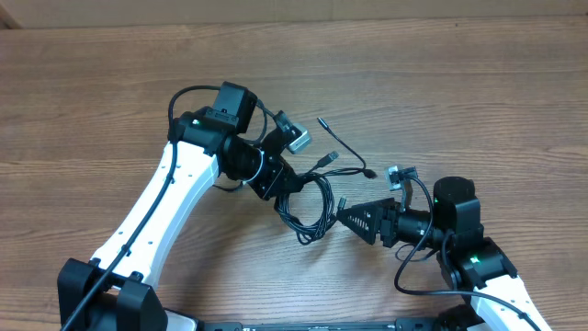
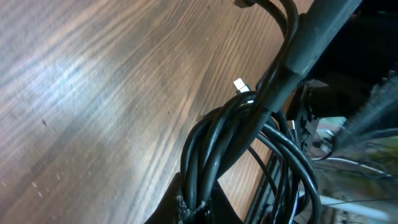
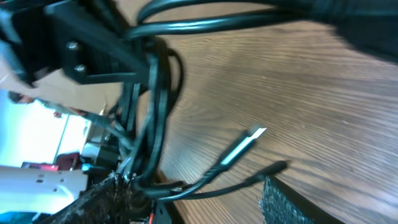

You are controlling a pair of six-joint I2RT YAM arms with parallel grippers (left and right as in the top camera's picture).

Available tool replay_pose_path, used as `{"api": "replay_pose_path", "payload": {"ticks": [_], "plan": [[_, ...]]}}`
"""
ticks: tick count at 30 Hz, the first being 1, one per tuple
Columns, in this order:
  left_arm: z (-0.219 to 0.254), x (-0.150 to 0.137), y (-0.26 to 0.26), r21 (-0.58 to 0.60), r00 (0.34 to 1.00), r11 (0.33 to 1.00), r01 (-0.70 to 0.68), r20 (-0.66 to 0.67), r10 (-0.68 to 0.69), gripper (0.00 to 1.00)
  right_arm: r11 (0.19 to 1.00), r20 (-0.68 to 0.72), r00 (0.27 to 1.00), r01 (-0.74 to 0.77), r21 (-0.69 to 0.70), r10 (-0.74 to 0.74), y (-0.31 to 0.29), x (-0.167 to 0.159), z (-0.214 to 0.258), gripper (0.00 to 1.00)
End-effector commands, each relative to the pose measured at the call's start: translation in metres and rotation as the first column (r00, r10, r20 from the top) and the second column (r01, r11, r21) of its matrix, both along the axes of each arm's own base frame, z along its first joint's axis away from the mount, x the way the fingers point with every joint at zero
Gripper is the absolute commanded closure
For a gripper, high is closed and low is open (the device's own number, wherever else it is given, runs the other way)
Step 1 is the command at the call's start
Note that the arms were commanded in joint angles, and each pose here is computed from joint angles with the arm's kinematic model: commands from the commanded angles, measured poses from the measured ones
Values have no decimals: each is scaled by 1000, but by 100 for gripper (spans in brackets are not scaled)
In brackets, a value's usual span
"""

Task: Untangle cables

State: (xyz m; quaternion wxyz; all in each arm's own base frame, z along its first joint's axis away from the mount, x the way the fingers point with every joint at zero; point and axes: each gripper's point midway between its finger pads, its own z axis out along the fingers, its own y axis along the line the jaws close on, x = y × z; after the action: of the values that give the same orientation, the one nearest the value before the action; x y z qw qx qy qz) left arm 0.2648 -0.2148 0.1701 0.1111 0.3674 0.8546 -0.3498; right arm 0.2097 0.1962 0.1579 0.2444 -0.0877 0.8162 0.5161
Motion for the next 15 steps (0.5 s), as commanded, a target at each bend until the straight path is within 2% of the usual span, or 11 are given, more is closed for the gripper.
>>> {"api": "replay_pose_path", "payload": {"ticks": [1, 4, 9, 15], "plan": [[14, 3, -8, -61, 995, 996, 71, 78, -66, 96, 998, 73, 996, -52, 36, 50, 5, -1, 19, 31], [7, 6, -2, -8, 991, 997, 79, 107, -78, 96, 999, 149, 988, -46, 17, 43, 4, 6, 23, 30], [-11, 17, 20, 158, 988, 987, 32, 146, -55, 96, 998, 240, 970, -43, 35, 33, 5, 14, 38, 28], [-5, 18, 12, 106, 986, 993, 45, 156, -61, 96, 996, 158, 987, -28, 88, 13, 7, 12, 42, 28]]}}
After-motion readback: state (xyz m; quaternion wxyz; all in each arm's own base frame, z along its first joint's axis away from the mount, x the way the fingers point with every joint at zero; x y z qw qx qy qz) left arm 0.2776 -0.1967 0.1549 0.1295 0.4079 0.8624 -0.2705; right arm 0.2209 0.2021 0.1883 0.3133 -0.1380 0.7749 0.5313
